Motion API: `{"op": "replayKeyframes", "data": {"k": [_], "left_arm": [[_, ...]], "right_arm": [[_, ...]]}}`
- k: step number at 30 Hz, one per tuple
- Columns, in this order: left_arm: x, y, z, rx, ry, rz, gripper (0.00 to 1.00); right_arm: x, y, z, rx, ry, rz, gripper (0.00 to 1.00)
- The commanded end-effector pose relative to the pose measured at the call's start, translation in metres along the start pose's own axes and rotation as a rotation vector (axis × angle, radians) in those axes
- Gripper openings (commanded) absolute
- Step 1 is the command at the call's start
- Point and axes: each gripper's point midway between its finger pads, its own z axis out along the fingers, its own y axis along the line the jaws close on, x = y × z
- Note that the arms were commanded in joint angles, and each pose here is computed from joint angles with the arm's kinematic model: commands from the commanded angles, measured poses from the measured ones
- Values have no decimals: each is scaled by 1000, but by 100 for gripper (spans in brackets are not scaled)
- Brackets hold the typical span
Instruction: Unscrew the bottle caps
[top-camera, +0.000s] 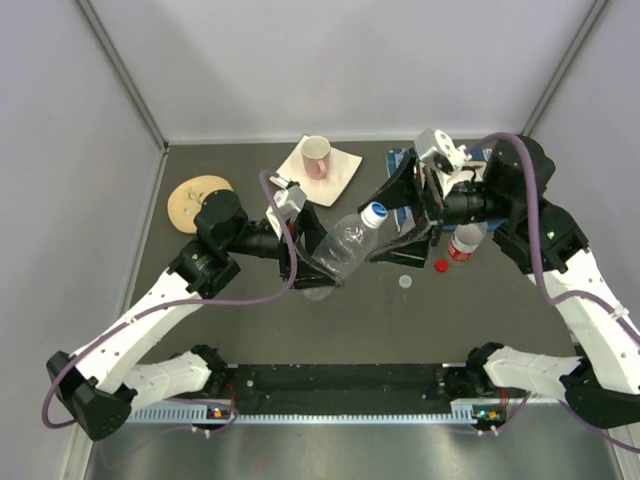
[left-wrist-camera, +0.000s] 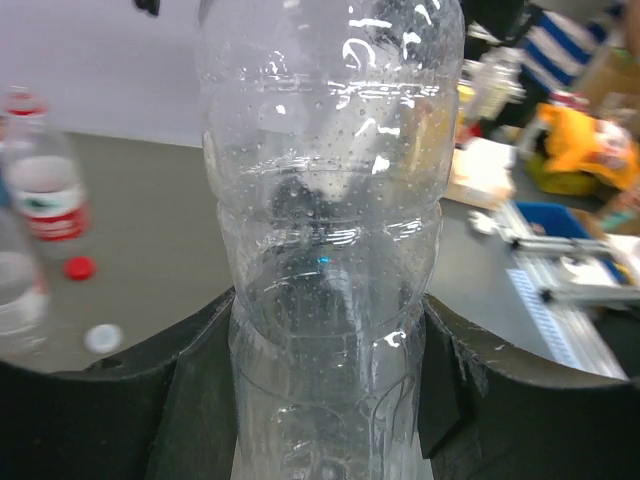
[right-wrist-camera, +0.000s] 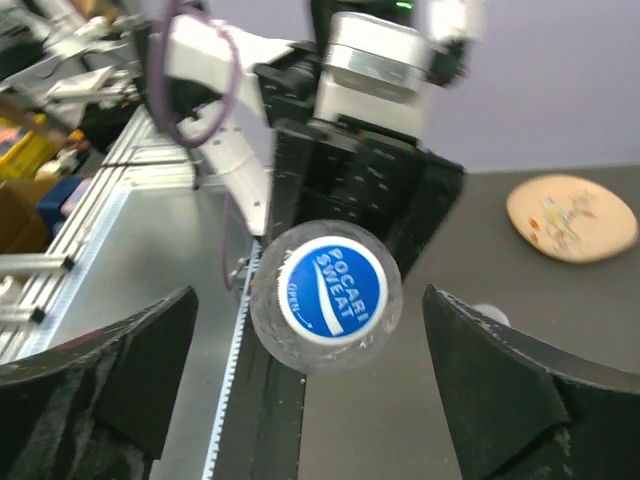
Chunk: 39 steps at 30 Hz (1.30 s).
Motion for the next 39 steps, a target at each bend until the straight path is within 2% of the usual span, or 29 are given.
{"op": "replayKeyframes", "data": {"k": [1, 3, 7, 11, 13, 14, 18, 24, 30, 38, 39], "left_arm": [[-9, 49, -16, -327, -19, 165, 50], [-7, 59, -18, -381, -18, 172, 50], [-11, 94, -34, -612, -30, 225, 52], [-17, 119, -46, -862, -44, 282, 52], [-20, 128, -52, -955, -42, 312, 51], [-21, 133, -58, -1051, -50, 321, 51], [-22, 146, -68, -1230, -40, 353, 50], [-20, 145, -75, -1379, -44, 422, 50], [-20, 141, -71, -1393, -60, 453, 50], [-15, 141, -68, -1387, -44, 460, 50], [-15, 141, -68, -1388, -44, 461, 50]], "right_arm": [[-25, -27, -11, 247, -54, 35, 99], [-38, -35, -17, 326, -88, 26, 99], [-57, -50, -26, 457, -163, 75, 99], [-71, -79, -38, 633, -285, 201, 99], [-66, -89, -39, 676, -323, 290, 99], [-65, -98, -42, 732, -344, 314, 99], [-43, -123, -47, 863, -358, 417, 99], [-21, -143, -42, 965, -332, 480, 99], [-5, -159, -30, 983, -297, 528, 98], [0, -164, -20, 969, -280, 528, 77], [0, -164, -20, 967, -281, 528, 72]]}}
